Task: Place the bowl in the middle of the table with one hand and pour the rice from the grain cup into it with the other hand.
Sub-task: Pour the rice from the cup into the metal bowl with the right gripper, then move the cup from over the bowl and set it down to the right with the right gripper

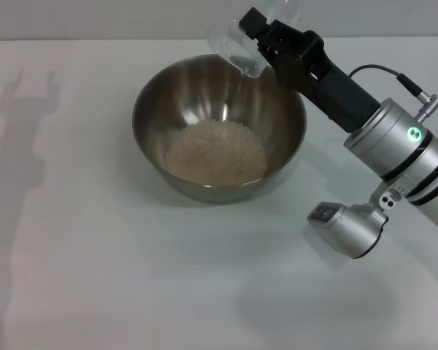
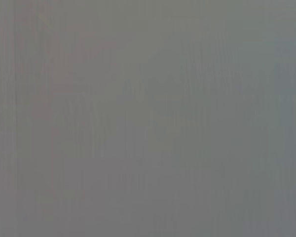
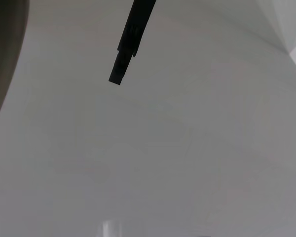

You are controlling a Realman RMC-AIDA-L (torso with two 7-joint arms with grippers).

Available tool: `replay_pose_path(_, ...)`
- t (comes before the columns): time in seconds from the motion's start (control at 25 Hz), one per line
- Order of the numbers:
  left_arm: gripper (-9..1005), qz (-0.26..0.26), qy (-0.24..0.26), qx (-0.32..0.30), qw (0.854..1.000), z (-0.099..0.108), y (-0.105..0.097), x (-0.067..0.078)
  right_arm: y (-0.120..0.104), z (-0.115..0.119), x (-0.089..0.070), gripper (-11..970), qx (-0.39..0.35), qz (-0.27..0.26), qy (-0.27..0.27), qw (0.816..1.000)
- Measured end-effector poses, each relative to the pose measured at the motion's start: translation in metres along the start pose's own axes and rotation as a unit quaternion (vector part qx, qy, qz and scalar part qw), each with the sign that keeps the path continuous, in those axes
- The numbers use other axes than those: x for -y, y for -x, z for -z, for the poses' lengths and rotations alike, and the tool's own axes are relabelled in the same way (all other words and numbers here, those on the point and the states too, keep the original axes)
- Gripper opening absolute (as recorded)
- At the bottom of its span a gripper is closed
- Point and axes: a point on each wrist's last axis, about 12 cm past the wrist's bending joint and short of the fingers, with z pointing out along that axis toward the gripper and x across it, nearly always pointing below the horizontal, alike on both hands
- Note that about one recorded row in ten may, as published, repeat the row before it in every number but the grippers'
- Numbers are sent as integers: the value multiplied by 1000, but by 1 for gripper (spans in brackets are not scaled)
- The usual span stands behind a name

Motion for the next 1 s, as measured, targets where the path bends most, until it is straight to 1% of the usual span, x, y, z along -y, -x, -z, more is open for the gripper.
replay_pose_path(0.32, 557, 0, 0, 0, 1000, 0, 0, 0, 0, 0, 0, 4, -10, -14, 3, 1000)
replay_pose_path(0.4, 557, 0, 0, 0, 1000, -1, 0, 0, 2, 1, 0, 4, -13, -25, 3, 1000)
replay_pose_path(0.44, 557, 0, -1, 0, 1000, -1, 0, 0, 2, 1, 0, 4, -16, -36, 2, 999)
replay_pose_path(0.48, 557, 0, -1, 1, 1000, -1, 0, 0, 4, 2, 1, 4, -25, -58, -2, 998)
replay_pose_path(0.52, 557, 0, -1, 1, 1000, -1, 0, 0, 4, 2, 1, 4, -25, -58, -2, 998)
replay_pose_path(0.64, 557, 0, -1, 1, 1000, -1, 1, 1, 4, 1, 2, 5, -52, -96, -5, 994)
replay_pose_path(0.68, 557, 0, -1, 2, 1000, -1, 1, 1, 4, 1, 2, 5, -75, -124, -2, 989)
replay_pose_path(0.72, 557, 0, -1, 2, 1000, -1, 1, 1, 4, 1, 2, 5, -75, -124, -2, 989)
replay_pose_path(0.76, 557, 0, -1, 2, 1000, -1, 1, 1, 4, 1, 2, 5, -85, -137, 0, 987)
replay_pose_path(0.84, 557, 1, -1, 2, 1000, -1, 1, 1, 4, 3, 0, 5, -104, -169, 4, 980)
replay_pose_path(0.88, 557, 1, -1, 3, 1000, -1, 1, 0, 4, 4, 0, 5, -120, -205, 5, 971)
replay_pose_path(0.92, 557, 1, -1, 3, 1000, -1, 1, 1, 4, 4, 0, 5, -120, -205, 5, 971)
replay_pose_path(1.0, 557, 1, -1, 3, 1000, -1, 1, 1, 3, 5, -1, 5, -138, -248, 3, 959)
